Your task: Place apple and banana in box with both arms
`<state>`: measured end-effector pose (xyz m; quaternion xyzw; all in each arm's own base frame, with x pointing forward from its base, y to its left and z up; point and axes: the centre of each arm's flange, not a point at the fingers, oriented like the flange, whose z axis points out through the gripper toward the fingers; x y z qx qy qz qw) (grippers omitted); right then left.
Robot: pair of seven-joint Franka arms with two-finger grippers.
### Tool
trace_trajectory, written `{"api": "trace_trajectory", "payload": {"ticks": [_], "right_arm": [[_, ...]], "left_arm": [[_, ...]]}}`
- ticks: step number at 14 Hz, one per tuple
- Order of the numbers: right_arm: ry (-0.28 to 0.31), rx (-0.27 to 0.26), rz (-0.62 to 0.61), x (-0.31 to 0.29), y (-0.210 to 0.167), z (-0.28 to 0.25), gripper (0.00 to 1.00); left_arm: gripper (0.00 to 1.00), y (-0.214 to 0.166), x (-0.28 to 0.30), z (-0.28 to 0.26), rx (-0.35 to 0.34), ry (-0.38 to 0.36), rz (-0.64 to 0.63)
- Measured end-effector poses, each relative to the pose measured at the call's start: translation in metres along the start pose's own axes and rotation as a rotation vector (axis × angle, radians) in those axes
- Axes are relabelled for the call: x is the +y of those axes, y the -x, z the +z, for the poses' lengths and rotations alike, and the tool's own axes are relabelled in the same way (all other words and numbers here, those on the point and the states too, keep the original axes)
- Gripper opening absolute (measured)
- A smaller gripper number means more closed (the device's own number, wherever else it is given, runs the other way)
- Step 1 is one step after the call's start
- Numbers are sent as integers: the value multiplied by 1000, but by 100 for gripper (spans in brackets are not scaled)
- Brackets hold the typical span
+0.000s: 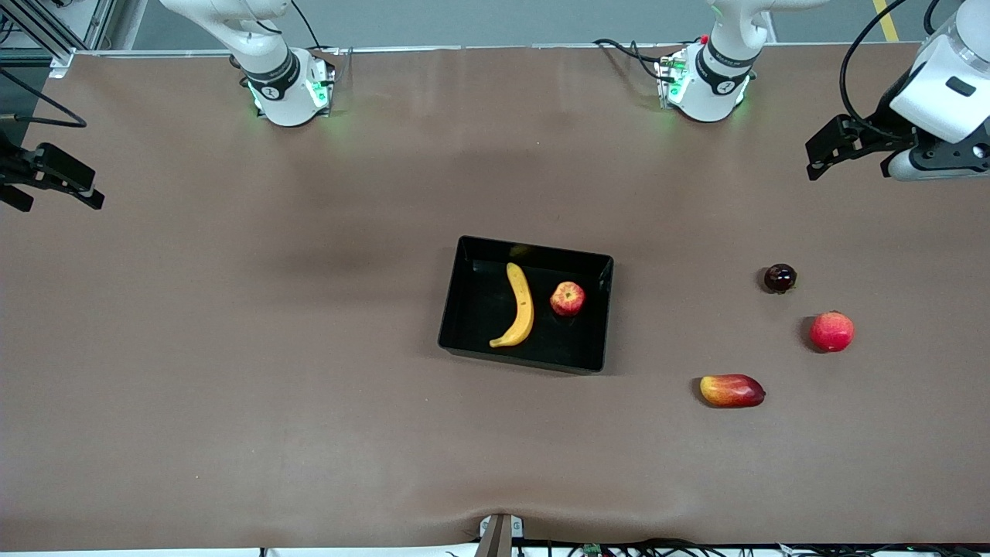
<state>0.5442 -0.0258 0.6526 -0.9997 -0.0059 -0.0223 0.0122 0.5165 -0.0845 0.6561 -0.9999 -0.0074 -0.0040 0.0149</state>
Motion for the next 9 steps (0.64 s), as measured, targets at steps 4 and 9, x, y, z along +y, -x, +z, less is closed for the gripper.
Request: {"api": "trace_trajectory", "payload": {"ticks": [4,9], "right_arm": [[0,0,0,0,0,0,100],[3,-10,1,1,1,1,100]], "left_arm": [[100,0,-5,-20,41,7,-9],[100,-1,-8,-16,18,5,-14]]}}
